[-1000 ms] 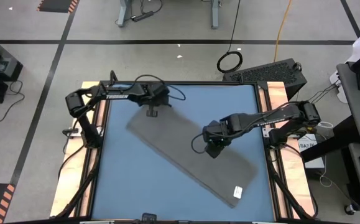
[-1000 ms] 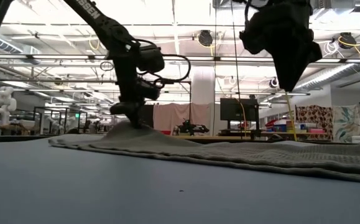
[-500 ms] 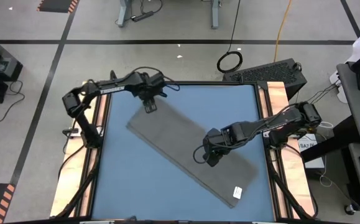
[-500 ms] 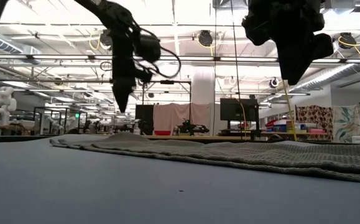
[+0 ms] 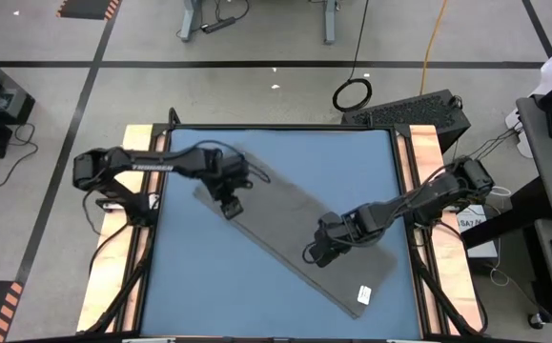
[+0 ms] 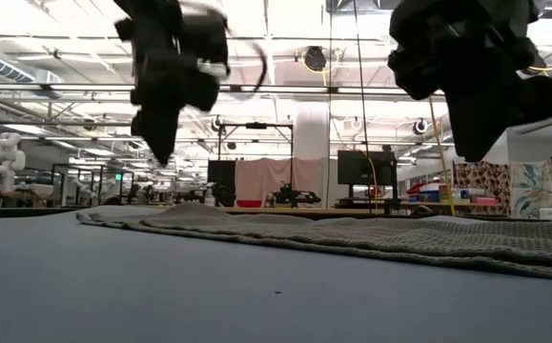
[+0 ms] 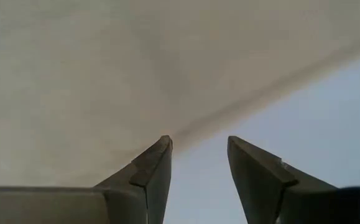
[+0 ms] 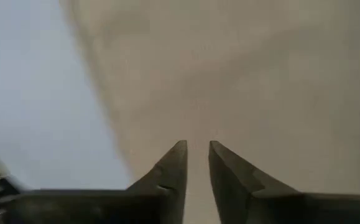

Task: Roll towel
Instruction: Roll the gray towel

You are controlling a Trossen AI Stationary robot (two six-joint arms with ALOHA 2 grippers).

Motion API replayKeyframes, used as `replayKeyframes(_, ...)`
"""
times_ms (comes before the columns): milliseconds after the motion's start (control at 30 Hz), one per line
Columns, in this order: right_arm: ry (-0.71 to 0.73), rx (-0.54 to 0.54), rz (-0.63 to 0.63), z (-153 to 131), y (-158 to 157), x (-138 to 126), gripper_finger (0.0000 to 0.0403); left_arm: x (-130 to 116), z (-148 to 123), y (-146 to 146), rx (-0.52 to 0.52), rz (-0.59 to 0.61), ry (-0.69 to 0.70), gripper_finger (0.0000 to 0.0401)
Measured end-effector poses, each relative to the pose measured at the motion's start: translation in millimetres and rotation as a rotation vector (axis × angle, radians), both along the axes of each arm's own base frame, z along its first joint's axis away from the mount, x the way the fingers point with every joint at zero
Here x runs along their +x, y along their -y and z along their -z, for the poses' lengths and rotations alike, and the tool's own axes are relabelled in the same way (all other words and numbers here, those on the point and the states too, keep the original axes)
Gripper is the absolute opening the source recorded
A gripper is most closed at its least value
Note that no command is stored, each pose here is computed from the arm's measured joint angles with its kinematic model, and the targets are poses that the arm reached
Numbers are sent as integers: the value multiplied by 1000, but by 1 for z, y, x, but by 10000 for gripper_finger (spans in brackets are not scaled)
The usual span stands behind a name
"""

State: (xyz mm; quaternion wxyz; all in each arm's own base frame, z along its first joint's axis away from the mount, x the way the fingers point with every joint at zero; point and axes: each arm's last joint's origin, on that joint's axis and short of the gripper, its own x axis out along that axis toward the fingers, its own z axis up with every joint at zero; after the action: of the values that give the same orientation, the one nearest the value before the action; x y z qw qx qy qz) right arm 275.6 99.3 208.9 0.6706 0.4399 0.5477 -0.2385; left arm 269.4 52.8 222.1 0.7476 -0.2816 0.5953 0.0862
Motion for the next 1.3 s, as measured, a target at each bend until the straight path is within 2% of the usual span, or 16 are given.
replayKeyframes(133, 36, 36, 18, 6, -13, -1, 8, 2, -14, 31, -4, 0, 152, 155)
replayKeyframes(233, -9, 24, 22, 17, -21, -2, 8, 3, -13, 48, 42, -14, 226, 146)
replayKeyframes(333, -58, 19, 61, 32, -26, 1, 8, -1, 2, 54, 130, -69, 187, 136)
replayKeyframes(400, -57, 43, 110, 39, -31, 6, 3, -1, 7, 53, 131, -101, 184, 129)
replayKeyframes(533, -17, 113, 196, 49, -42, 16, 2, -7, -4, 51, 113, -87, 210, 115)
replayKeyframes(600, -29, 126, 230, 58, -46, 19, 1, -11, -10, 51, 137, -96, 224, 109)
replayKeyframes(700, -35, 156, 288, 70, -53, 23, 1, -17, -13, 50, 174, -85, 206, 103)
replayKeyframes(800, 18, 213, 322, 76, -60, 32, 1, -21, -10, 50, 188, -48, 156, 95)
replayKeyframes(967, 58, 244, 326, 79, -68, 48, 1, -25, 15, 50, 220, 24, 62, 78)
replayKeyframes(1133, 93, 246, 285, 71, -74, 59, 0, -38, 58, 43, 209, -1, -36, 61)
replayKeyframes(1300, 91, 218, 237, 56, -76, 66, 0, -46, 79, 34, 236, -54, -100, 42)
